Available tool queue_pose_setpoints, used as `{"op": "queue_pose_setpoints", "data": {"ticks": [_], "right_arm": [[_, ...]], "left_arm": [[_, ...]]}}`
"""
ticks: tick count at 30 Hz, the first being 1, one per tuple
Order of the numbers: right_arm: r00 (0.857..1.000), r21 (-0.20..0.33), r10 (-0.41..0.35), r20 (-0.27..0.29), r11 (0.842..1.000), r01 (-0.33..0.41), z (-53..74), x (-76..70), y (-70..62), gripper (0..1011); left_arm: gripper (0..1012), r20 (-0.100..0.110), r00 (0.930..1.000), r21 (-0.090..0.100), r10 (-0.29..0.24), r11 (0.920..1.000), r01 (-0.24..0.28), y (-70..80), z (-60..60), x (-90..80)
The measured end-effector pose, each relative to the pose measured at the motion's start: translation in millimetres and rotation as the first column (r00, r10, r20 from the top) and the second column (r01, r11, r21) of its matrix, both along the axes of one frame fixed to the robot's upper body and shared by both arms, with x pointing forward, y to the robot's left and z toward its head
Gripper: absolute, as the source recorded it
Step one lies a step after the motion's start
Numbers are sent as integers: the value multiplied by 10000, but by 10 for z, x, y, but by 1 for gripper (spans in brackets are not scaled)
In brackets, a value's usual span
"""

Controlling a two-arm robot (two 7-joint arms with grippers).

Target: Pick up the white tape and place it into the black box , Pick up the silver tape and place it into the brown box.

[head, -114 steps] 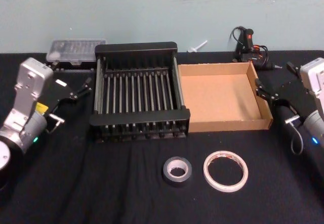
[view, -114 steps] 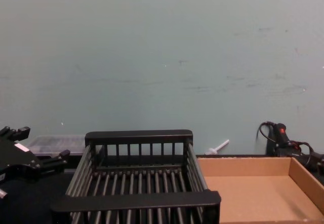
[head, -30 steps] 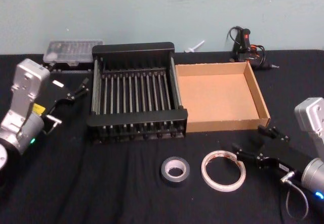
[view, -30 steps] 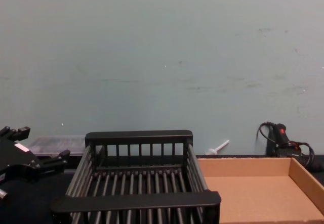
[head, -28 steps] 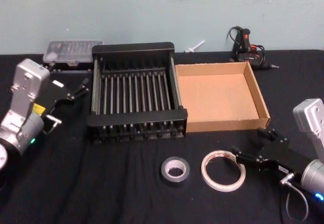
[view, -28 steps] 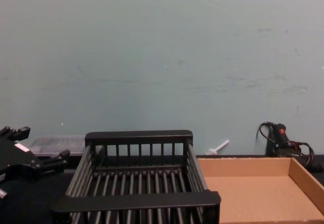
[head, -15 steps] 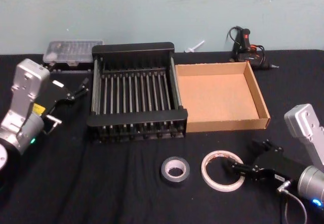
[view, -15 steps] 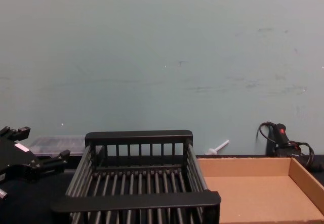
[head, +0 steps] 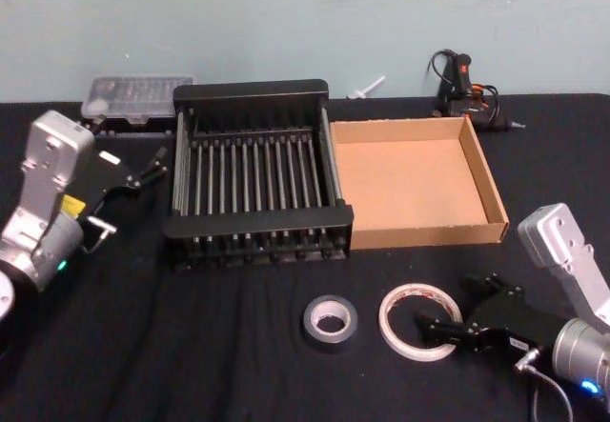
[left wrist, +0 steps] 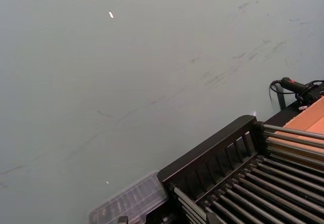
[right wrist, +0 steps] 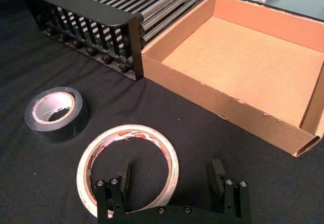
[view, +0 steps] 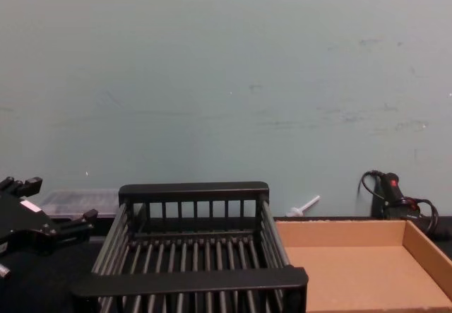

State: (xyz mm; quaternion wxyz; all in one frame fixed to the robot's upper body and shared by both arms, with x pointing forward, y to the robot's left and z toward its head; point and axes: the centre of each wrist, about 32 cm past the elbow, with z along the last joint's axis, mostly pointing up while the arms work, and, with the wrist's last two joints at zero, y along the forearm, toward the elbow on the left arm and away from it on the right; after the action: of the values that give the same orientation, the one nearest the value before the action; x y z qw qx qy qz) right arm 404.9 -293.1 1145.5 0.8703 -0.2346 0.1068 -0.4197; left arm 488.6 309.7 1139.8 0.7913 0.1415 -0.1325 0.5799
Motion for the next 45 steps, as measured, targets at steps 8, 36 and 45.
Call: {"op": "queue_pose_setpoints", "data": {"ticks": [8,36,45], "right_arm": [[10000,-111,37,-82,9999,-38,-2,11,12,1002],[9998,-234,65,-207,9997,-70,-20,36,28,1002],[9998,-229,63,-213,9997,-68,-21,35,26,903]], "left_arm": [[1001,0,10000,0,-1,10000,1,0,0,0],[1001,-1,10000,0,0,10000,0,0,0,0],[1001,-1,10000,0,0,10000,0,0,0,0]]}}
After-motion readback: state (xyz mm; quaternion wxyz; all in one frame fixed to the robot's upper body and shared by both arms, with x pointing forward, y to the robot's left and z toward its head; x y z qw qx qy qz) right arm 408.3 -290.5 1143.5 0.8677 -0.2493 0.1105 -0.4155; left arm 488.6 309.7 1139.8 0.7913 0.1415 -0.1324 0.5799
